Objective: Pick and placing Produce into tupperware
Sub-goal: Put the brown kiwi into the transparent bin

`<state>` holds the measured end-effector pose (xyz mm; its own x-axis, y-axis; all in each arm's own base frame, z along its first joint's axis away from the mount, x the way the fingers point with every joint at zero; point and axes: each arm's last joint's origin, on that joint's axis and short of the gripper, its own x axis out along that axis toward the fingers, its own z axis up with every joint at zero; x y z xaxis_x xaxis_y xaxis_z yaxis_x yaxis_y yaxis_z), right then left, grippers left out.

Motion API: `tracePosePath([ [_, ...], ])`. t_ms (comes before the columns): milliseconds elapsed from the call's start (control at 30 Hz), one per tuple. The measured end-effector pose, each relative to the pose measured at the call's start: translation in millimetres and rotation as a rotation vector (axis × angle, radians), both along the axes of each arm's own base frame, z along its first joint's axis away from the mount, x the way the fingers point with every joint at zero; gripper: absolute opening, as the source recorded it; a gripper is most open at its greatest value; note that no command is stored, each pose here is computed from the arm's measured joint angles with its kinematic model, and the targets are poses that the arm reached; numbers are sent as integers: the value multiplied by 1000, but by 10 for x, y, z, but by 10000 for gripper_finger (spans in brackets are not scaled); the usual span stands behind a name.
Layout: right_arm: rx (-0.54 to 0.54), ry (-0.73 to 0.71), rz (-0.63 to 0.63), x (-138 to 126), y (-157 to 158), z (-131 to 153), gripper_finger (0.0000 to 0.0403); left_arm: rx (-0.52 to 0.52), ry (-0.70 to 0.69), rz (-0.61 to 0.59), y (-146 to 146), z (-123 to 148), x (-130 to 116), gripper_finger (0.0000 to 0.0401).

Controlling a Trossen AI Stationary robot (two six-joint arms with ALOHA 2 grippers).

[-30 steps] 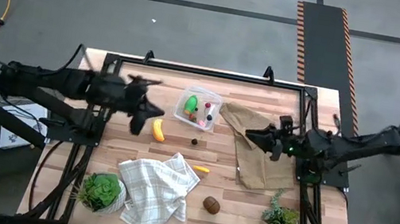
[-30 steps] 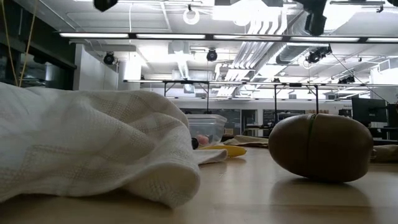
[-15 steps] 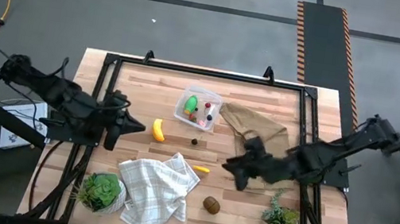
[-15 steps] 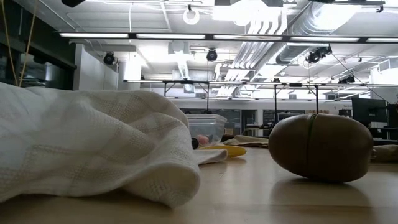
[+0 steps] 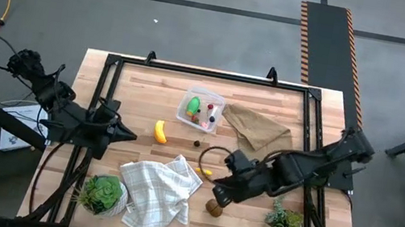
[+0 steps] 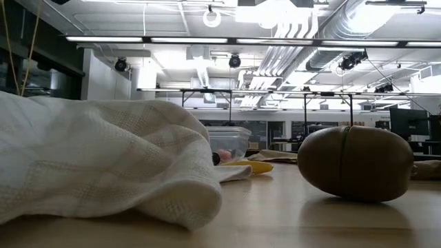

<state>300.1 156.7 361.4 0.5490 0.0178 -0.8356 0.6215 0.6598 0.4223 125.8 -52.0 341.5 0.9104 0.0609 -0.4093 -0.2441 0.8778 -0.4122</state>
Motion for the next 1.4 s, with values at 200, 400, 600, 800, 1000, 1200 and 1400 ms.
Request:
tracePosePath([
  [200,50,250,113,176,160,-101,140,12,29,3,-50,-38,-57,3],
  [400,116,327,159,385,294,-267,192,45,13,17,-86,-36,-86,3],
  [600,138,386,78,505,327,-464,250,58,4,19,-105,-34,-100,3],
  [800,107,404,51,604,375,-642,272,51,6,16,-105,-35,-98,3],
  [1000,73,448,68,691,421,-852,278,41,12,2,-110,-37,-98,3],
  [1200,32,510,137,781,487,-1129,278,8,33,3,-108,-55,-108,3],
  [1400,14,558,213,845,512,-1331,278,-15,62,-5,-108,-79,-119,3],
])
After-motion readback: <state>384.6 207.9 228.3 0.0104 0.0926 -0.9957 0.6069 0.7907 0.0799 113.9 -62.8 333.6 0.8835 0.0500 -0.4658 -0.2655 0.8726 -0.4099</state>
